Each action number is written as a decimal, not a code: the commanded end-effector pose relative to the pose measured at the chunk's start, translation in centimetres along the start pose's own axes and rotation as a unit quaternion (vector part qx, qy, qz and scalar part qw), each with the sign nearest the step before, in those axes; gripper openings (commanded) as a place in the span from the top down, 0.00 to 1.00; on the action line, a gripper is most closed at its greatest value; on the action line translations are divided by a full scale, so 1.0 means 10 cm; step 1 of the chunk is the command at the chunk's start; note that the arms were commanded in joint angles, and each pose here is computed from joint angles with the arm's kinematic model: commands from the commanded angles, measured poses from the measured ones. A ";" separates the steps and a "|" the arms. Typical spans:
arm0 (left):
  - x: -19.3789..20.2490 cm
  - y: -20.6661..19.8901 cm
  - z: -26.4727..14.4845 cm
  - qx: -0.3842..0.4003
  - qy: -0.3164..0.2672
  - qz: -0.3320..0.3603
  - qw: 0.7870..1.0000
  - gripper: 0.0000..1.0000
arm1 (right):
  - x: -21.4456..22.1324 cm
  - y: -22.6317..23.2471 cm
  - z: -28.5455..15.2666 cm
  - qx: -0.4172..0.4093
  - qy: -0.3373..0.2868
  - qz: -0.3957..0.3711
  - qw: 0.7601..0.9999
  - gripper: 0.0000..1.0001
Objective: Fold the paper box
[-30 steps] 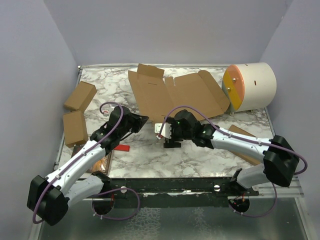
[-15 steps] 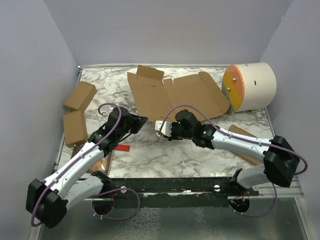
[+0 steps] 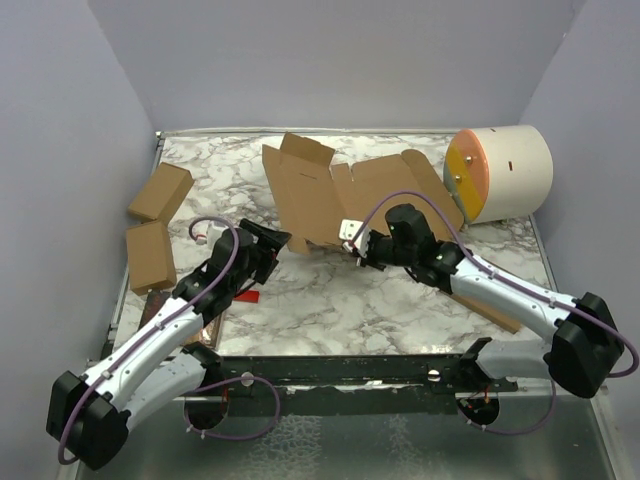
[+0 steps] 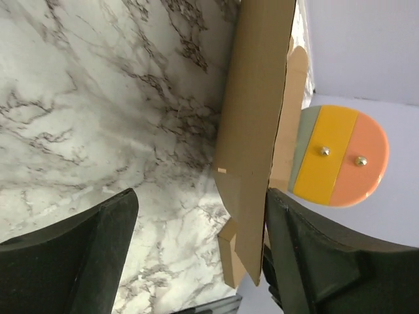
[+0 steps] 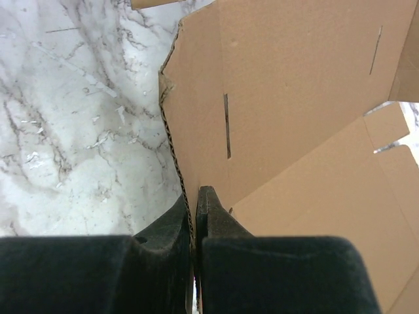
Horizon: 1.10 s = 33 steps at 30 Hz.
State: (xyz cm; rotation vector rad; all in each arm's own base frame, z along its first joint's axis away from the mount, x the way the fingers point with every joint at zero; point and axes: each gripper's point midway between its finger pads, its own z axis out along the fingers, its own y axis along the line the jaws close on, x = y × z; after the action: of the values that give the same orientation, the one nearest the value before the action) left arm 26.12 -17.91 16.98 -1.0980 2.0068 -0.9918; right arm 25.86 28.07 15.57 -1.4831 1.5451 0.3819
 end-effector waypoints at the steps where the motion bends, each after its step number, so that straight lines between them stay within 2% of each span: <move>1: -0.28 0.08 -0.08 -0.004 -0.069 0.053 0.996 0.14 | 0.00 0.17 -0.11 -0.046 -0.033 0.036 0.998 0.99; 5: -0.48 -0.08 -0.20 0.040 -0.103 0.107 0.988 0.01 | -0.02 0.26 -0.18 -0.074 -0.049 0.031 0.996 0.99; 9: -0.58 -0.46 -0.34 0.127 -0.108 0.141 0.976 0.01 | 0.02 0.35 -0.22 -0.092 -0.056 0.025 0.994 0.99; 12: -0.61 -0.55 -0.30 0.145 -0.085 0.160 0.973 0.01 | 0.02 0.41 -0.24 -0.104 -0.063 0.021 0.992 0.99; 17: -0.62 -0.48 -0.01 0.135 0.000 0.191 0.972 0.01 | 0.06 0.50 -0.27 -0.119 -0.068 0.017 0.990 0.99; 23: -0.61 -0.47 0.35 0.109 0.076 0.216 0.967 0.09 | 0.10 0.57 -0.28 -0.130 -0.073 0.016 0.989 0.99; 30: -0.57 -0.48 0.50 0.122 0.093 0.204 0.967 0.14 | 0.08 0.61 -0.28 -0.140 -0.079 0.014 0.987 0.99; 33: -0.56 -0.43 0.60 0.115 0.102 0.201 0.967 0.20 | 0.09 0.65 -0.28 -0.150 -0.081 0.016 0.985 0.99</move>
State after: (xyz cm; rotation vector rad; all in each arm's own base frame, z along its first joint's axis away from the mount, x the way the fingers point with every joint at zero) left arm 34.26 -15.67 17.66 -0.5263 2.1246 -1.0576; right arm 20.03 26.66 13.71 -1.5965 1.4683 0.7005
